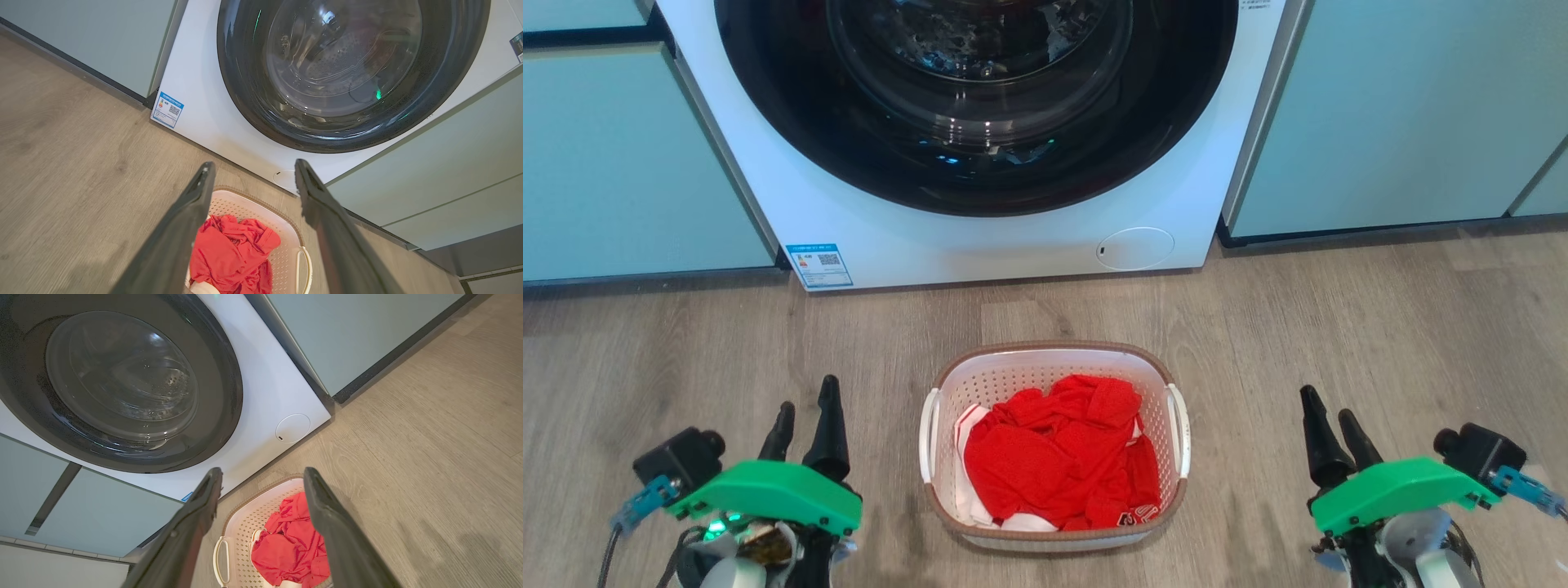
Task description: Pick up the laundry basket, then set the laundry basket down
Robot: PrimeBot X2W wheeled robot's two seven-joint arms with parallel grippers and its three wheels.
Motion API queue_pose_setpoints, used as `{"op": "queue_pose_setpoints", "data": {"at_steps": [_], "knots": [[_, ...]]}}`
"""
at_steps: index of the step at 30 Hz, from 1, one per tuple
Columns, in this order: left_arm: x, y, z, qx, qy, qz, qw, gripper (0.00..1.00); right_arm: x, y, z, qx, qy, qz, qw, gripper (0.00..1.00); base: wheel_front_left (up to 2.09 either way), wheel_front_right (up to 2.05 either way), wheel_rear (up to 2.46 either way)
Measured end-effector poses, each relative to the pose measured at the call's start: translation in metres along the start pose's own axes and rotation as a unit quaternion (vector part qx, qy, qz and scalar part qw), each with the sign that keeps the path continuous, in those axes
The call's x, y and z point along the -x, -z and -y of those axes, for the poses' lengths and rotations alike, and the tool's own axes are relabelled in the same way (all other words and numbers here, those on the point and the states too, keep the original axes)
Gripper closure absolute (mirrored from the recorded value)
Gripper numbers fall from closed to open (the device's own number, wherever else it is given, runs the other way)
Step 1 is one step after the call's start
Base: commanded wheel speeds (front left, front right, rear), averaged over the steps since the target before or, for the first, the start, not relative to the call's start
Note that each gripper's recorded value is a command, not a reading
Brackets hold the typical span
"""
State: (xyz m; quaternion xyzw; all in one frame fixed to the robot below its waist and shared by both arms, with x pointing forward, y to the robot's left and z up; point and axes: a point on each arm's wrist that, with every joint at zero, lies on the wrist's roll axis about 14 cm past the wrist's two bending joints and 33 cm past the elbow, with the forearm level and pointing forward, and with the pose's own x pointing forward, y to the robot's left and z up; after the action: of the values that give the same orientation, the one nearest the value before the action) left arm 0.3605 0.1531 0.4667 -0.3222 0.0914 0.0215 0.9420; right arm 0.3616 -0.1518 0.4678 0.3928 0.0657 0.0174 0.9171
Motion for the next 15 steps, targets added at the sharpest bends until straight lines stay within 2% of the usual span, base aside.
{"op": "queue_pose_setpoints", "data": {"at_steps": [15], "knots": [[0.003, -0.003, 0.006, -0.094, 0.007, 0.021, 0.995, 0.0, 0.0, 0.002, -0.016, 0.097, -0.03, 0.005, 0.995, 0.0, 0.0, 0.0, 0.0]]}}
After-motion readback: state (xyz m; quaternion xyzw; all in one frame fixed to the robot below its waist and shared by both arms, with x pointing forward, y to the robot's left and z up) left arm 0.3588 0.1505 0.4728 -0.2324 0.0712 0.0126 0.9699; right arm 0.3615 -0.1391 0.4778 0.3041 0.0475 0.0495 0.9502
